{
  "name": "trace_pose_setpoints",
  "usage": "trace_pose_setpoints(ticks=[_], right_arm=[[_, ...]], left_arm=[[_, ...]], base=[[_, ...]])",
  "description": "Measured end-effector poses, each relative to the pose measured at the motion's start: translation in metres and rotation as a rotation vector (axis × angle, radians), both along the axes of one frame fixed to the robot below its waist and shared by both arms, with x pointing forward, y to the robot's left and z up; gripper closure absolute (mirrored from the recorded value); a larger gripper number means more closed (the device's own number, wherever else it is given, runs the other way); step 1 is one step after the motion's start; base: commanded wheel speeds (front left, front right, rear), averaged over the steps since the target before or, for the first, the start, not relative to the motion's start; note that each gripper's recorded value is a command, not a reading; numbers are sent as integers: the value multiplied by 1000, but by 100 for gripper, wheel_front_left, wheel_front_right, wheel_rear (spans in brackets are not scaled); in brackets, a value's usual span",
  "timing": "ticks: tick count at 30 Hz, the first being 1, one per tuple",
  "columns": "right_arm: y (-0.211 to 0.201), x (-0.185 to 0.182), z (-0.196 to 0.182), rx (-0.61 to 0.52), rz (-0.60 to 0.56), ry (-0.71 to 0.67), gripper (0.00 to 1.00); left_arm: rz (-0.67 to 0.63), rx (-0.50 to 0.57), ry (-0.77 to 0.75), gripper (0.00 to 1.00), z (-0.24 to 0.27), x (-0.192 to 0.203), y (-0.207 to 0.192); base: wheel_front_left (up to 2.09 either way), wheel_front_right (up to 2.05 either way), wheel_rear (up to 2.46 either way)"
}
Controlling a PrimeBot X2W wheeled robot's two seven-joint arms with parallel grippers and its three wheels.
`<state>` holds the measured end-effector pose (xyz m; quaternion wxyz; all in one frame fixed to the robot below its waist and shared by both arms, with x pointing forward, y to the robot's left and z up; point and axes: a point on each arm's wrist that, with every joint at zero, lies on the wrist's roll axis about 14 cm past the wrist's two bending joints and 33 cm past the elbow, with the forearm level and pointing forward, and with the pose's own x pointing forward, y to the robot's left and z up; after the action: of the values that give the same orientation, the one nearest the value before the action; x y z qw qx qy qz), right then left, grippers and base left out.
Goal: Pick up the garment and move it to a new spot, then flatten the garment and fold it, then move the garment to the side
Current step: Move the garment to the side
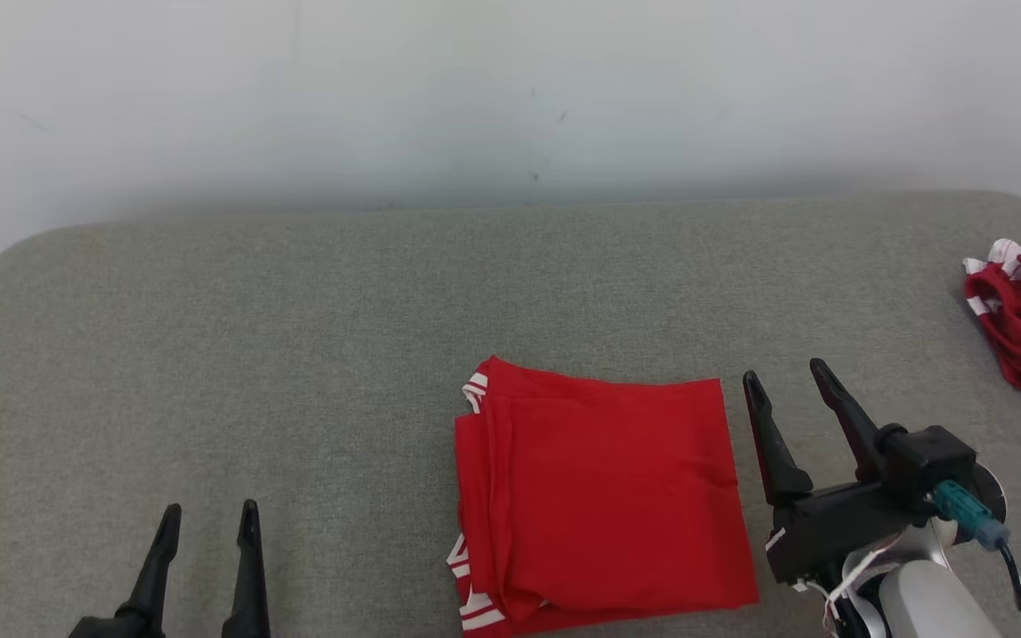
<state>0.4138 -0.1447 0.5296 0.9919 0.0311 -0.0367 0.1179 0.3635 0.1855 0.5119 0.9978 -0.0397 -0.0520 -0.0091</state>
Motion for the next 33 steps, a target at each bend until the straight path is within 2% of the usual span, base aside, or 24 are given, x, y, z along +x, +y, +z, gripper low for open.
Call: trace_pose_setpoints(ticks=[8, 16, 22, 23, 24, 25, 29, 33], right_arm=[[3, 19, -56, -35, 4, 202, 0], [12, 4, -120, -20, 12, 399, 0], [19, -5, -148, -8, 18, 480, 0], [21, -5, -150, -8, 23, 484, 10], [23, -5, -151, -10, 30, 487, 71], [26, -5, -152, -5, 36, 486, 100], [35, -3, -151, 19, 52, 479, 100], [28, 8, -144, -8, 55, 453, 100]], left_arm=[[24, 0, 34, 0, -11, 3, 8], [43, 2, 57, 0, -18, 5, 13], [36, 2, 65, 0, -22, 13, 11], [35, 2, 69, 0, -23, 13, 11], [35, 2, 73, 0, -24, 14, 10], [34, 2, 75, 0, -25, 15, 10], [26, 2, 73, 0, -25, 20, 6], [11, -3, 79, 0, -28, 24, 1]], base=[[0, 0, 0], [0, 0, 0], [0, 0, 0], [0, 0, 0], [0, 0, 0], [0, 0, 0], [0, 0, 0], [0, 0, 0]])
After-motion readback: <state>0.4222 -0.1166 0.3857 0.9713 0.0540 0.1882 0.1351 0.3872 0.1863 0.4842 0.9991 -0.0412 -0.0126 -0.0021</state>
